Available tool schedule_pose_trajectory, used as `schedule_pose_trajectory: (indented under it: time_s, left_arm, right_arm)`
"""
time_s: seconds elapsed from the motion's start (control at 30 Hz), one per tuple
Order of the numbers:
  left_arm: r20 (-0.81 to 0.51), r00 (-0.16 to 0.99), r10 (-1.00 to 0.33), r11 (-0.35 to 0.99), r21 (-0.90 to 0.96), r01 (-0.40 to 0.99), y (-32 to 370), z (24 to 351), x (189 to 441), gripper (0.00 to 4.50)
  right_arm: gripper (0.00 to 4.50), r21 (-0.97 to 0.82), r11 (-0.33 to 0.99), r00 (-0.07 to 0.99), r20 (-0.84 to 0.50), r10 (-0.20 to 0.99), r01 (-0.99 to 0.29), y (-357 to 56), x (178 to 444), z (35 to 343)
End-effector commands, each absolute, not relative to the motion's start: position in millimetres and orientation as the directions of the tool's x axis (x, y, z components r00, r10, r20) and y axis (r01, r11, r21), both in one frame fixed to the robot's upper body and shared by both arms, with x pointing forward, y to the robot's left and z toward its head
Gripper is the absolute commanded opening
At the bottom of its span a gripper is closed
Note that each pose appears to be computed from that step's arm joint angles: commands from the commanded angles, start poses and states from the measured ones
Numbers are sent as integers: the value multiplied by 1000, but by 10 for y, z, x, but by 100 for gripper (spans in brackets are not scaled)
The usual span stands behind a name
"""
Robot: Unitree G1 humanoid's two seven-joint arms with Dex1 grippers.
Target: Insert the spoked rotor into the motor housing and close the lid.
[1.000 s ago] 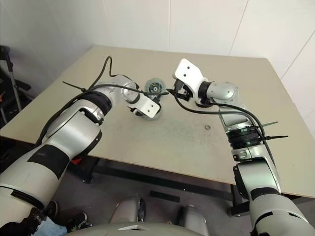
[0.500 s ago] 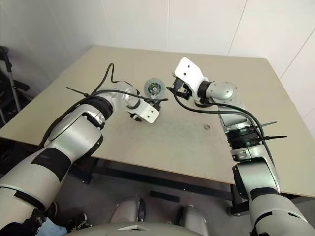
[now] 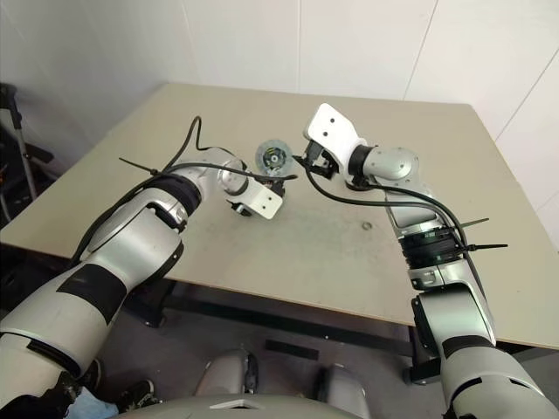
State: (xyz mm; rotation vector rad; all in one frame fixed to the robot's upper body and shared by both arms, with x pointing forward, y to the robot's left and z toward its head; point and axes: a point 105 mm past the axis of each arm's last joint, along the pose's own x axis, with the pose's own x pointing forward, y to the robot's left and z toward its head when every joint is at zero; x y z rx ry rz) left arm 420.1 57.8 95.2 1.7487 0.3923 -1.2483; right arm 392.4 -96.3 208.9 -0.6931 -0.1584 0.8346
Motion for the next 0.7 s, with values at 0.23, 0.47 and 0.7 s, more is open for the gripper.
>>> schedule_pose_trajectory:
  time_s: [0.23,0.47,0.7]
  left_arm:
    - [-872,436,-223,-518,485,704,621,930,4206,198]
    - [-845,459,-276,-513,533,673,514,994,4225,198]
    - [-798,473,-373,-534,602,594,157,1119,4197,198]
  right_arm:
    - [321,-651,494,689,-63,722,-577,-981,3909,2283]
    - [321,-659,494,700,-68,711,-567,-992,3945,2257]
    - [321,-669,491,703,-68,708,-558,-984,3963,2248]
